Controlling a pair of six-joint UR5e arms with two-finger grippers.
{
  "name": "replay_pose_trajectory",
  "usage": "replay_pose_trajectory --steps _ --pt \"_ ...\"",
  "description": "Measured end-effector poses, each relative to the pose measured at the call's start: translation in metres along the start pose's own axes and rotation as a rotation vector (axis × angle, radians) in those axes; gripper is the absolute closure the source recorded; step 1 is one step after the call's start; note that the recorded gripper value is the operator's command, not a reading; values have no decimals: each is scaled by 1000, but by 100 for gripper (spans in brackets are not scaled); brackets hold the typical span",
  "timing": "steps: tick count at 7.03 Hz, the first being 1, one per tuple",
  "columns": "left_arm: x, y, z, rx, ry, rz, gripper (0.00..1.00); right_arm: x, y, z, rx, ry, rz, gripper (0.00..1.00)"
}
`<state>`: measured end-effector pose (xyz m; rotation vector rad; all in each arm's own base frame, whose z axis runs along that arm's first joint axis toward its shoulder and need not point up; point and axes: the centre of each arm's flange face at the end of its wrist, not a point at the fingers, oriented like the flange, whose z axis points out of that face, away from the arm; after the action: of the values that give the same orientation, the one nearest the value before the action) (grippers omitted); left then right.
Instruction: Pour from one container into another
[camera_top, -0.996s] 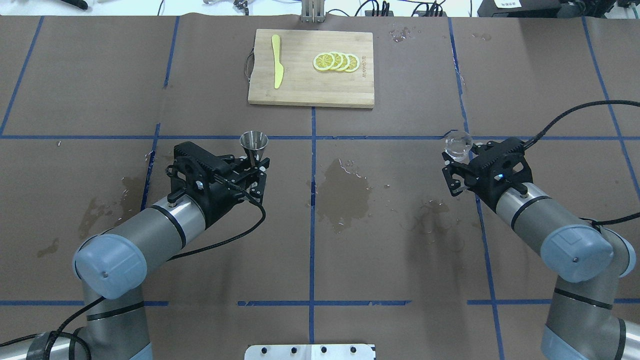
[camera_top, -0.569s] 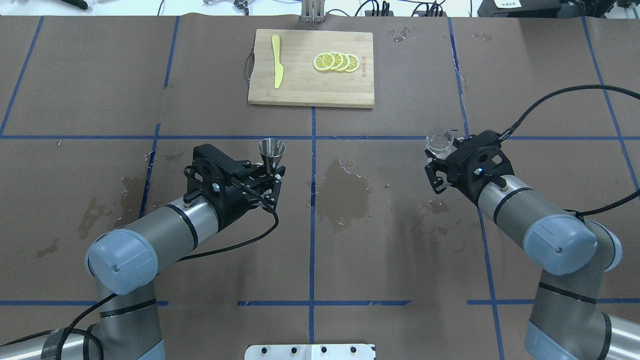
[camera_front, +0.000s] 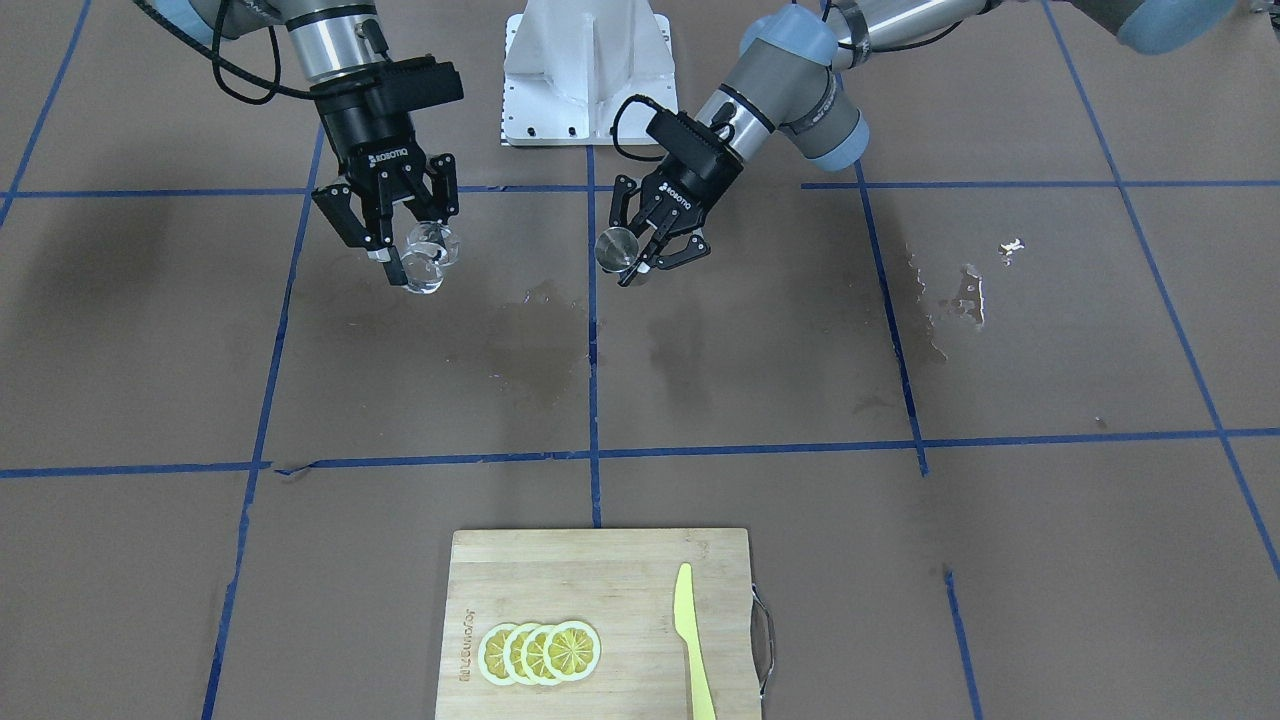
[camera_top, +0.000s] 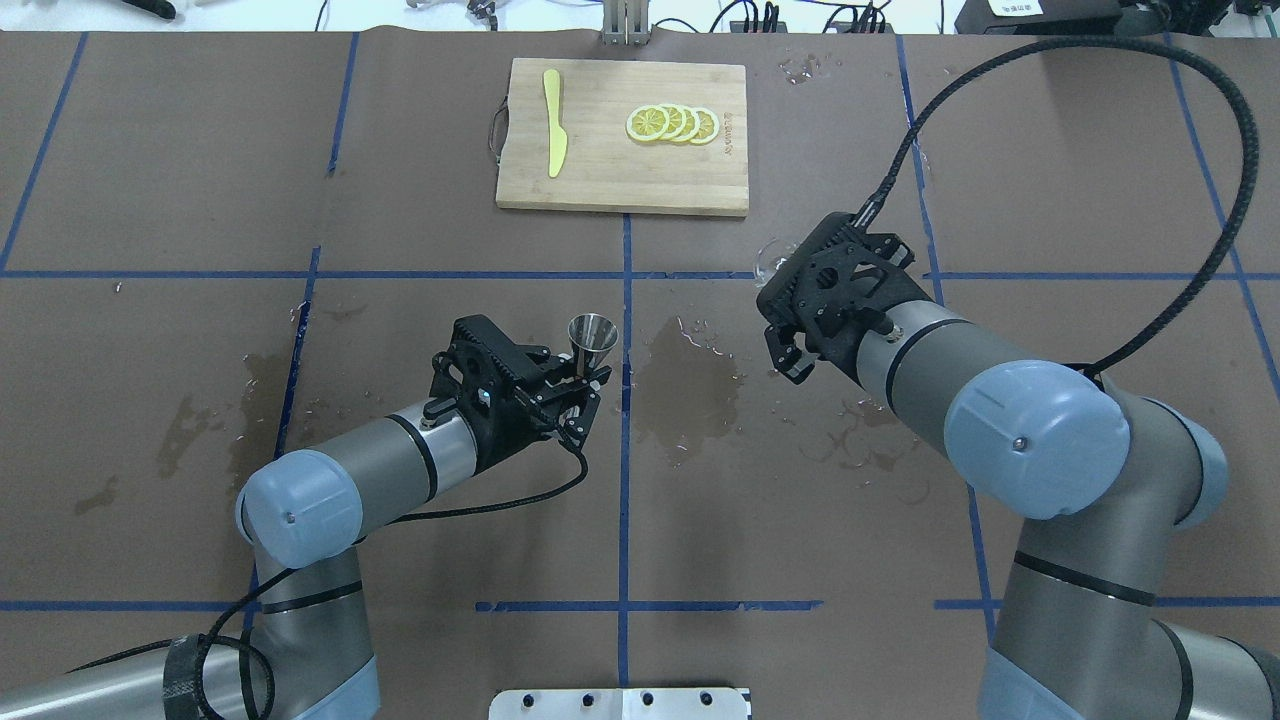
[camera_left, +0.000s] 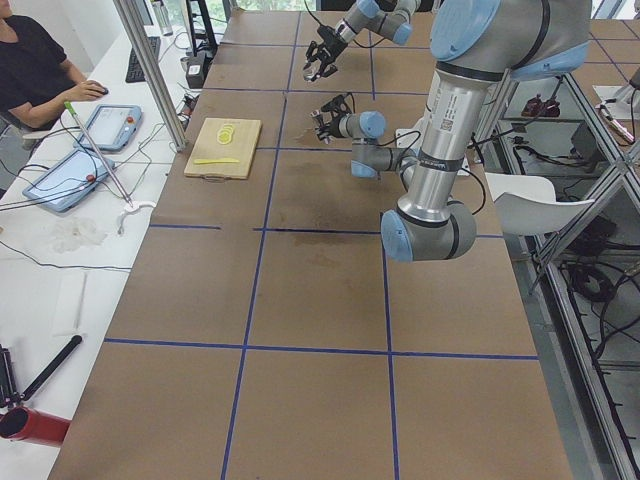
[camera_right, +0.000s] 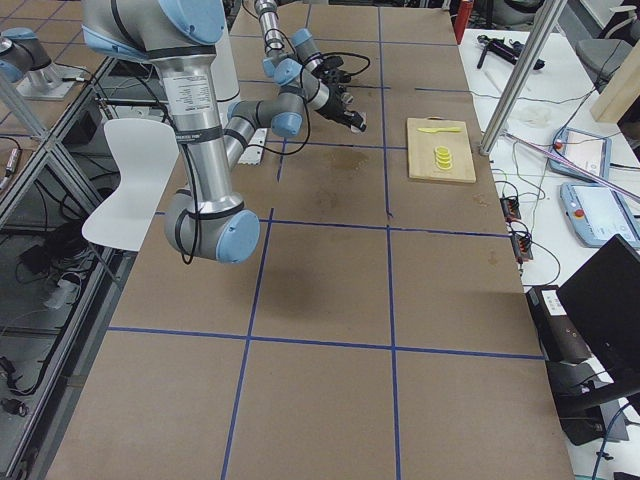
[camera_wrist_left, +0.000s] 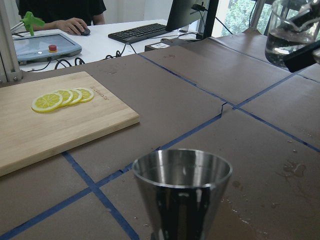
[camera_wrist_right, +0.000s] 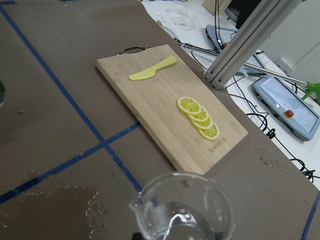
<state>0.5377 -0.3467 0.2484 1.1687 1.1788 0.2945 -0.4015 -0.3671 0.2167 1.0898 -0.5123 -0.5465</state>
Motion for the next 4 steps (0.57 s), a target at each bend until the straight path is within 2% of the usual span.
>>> replay_pose_trajectory --steps 2,4 --pt "8 -7 8 15 25 3 100 -17 -28 -3 -30 -4 -48 100" --pt "16 -16 15 27 36 -1 100 -29 -40 -3 -44 -11 -62 100"
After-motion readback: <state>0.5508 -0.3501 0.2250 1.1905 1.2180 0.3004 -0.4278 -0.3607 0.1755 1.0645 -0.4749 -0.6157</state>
